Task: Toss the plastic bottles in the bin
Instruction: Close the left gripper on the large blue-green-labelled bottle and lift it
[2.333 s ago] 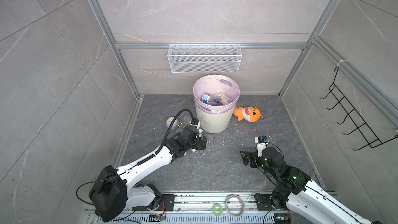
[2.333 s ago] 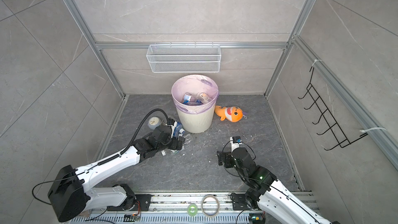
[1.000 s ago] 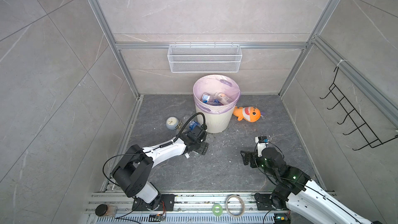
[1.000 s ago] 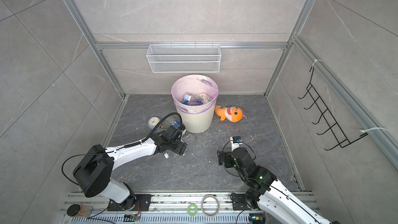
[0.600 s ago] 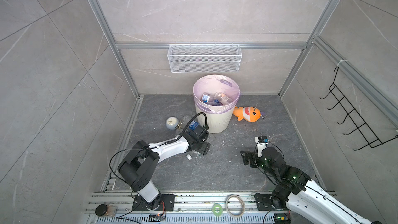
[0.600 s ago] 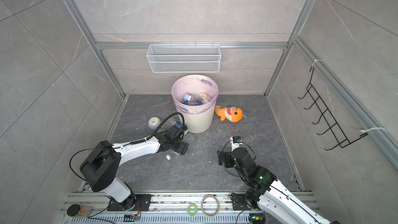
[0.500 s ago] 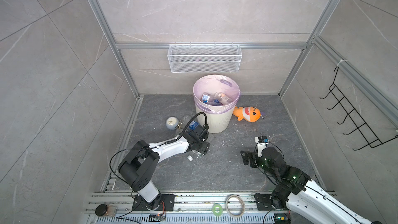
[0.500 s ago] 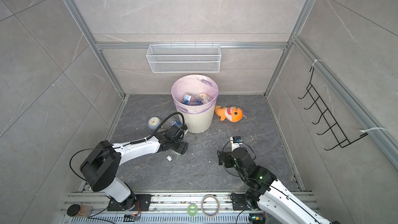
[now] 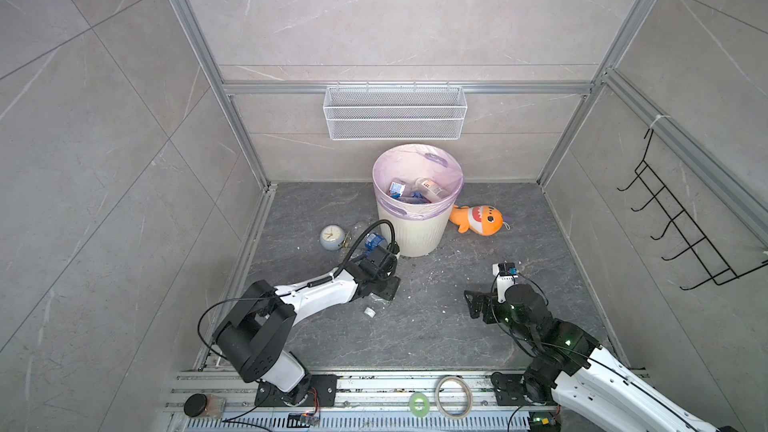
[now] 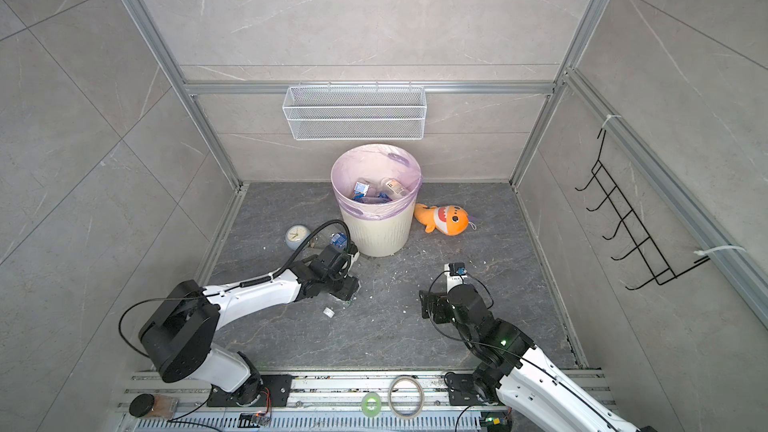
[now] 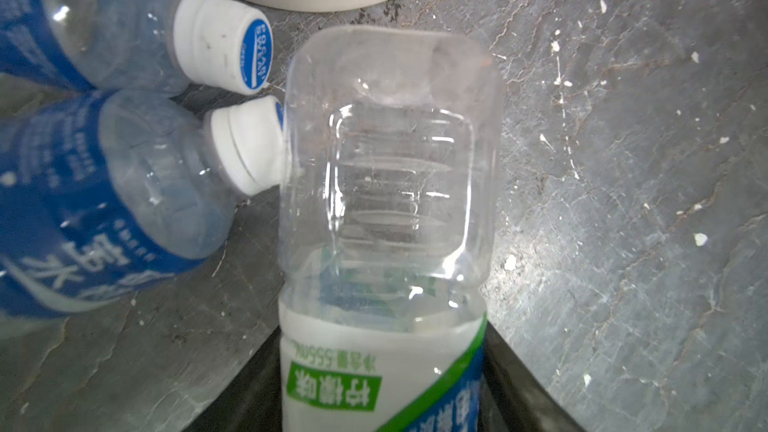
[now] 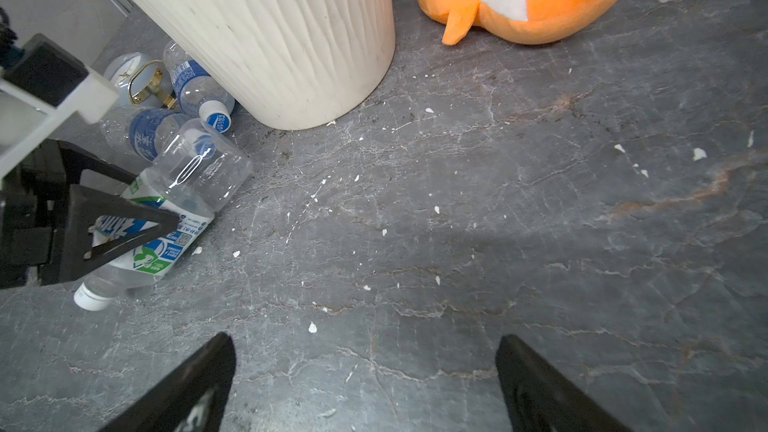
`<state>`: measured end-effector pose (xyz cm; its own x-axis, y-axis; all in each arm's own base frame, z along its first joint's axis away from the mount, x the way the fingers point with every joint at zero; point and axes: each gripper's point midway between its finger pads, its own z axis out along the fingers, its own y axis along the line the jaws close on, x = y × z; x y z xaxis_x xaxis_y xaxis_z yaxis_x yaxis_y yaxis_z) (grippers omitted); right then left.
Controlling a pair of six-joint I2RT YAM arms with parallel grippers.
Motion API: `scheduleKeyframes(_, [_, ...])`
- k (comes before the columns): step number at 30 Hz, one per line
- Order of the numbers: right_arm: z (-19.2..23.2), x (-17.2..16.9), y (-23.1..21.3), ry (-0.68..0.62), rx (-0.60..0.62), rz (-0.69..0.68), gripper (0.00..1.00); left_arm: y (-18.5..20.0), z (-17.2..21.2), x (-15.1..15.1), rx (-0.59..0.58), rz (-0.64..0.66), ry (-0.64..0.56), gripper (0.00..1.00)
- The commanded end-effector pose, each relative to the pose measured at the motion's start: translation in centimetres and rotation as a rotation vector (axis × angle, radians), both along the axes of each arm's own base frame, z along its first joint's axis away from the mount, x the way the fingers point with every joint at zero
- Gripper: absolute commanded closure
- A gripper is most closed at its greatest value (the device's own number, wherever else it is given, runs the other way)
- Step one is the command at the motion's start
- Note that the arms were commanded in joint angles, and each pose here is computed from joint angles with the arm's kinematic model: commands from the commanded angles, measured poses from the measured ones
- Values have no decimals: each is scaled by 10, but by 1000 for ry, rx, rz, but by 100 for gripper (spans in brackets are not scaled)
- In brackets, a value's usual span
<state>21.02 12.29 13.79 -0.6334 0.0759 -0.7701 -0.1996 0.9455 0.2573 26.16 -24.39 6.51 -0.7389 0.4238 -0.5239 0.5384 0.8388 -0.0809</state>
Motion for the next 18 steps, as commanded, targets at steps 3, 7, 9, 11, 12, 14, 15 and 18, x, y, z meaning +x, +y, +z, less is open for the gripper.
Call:
scheduleKeyframes(3, [-2, 1, -1, -4, 5, -12, 0, -3, 32, -9, -115, 0, -77, 42])
scheduleKeyframes(7, [-2, 0, -1, -4, 5, -12, 0, 6, 42, -21, -158, 4, -120, 42])
scheduleKeyframes(9, [-1, 1, -1, -6, 6, -13, 0, 12, 46, -26, -174, 18, -138, 42])
scheduleKeyframes(11, [-1, 1, -1, -6, 6, -13, 0, 20, 52, -30, -193, 32, -167, 42])
scheduleKeyframes(12, [-2, 0, -1, -4, 6, -11, 0, 23, 55, -33, -202, 36, -181, 42])
scheduleKeyframes(14, [-2, 1, 0, -5, 6, -10, 0, 29, 65, -39, -246, 39, -225, 42])
scheduleKeyframes(15, [-1, 1, 0, -5, 7, -9, 0, 32, 69, -42, -264, 41, -244, 42])
scheduleKeyframes(18, [-1, 0, 0, -7, 9, -9, 0, 45, 85, -48, -315, 66, -303, 42])
